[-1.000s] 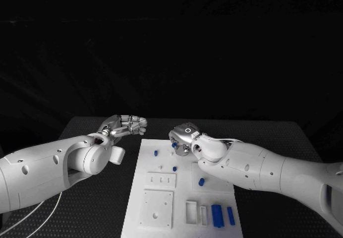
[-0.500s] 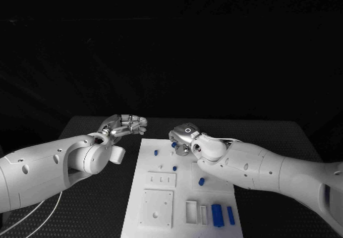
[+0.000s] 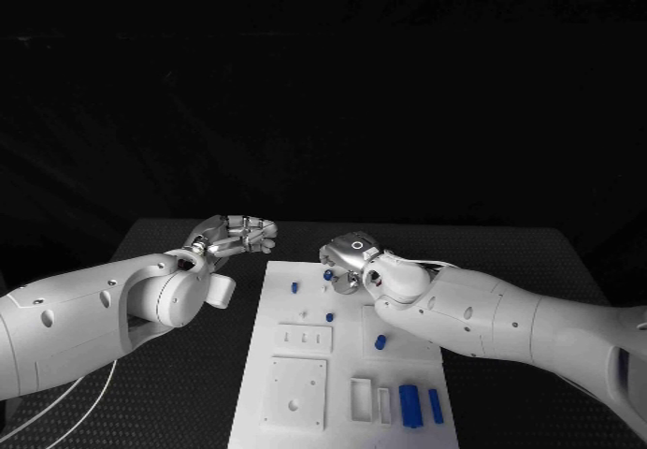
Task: Assemble the parts on the task board
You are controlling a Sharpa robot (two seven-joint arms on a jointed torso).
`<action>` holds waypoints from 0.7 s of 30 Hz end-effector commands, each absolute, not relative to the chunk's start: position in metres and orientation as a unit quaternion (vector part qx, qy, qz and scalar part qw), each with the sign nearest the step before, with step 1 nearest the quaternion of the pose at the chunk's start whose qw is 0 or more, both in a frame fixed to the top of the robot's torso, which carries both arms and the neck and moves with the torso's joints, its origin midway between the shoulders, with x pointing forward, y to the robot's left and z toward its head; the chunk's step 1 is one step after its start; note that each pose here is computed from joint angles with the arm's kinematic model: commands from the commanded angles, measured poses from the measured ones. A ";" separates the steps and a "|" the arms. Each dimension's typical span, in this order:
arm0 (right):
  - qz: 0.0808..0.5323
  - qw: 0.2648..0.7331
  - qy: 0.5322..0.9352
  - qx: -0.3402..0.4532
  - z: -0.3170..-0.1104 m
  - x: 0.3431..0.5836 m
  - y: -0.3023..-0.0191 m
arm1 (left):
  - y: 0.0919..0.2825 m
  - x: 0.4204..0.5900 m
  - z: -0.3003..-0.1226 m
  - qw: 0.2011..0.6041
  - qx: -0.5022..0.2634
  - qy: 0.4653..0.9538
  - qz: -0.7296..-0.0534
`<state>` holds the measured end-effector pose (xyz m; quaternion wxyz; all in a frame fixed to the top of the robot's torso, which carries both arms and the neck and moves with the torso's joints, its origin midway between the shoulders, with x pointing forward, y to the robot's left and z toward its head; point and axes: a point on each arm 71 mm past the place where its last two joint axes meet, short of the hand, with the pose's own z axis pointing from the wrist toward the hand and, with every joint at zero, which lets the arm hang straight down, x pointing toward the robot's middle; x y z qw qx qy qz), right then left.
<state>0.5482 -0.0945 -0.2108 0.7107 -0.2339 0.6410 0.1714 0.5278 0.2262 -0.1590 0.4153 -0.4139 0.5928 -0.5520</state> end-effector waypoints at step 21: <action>0.236 0.692 0.675 -0.101 -0.159 0.543 -0.200 | 0.235 0.530 -0.152 0.422 -0.408 0.587 -0.558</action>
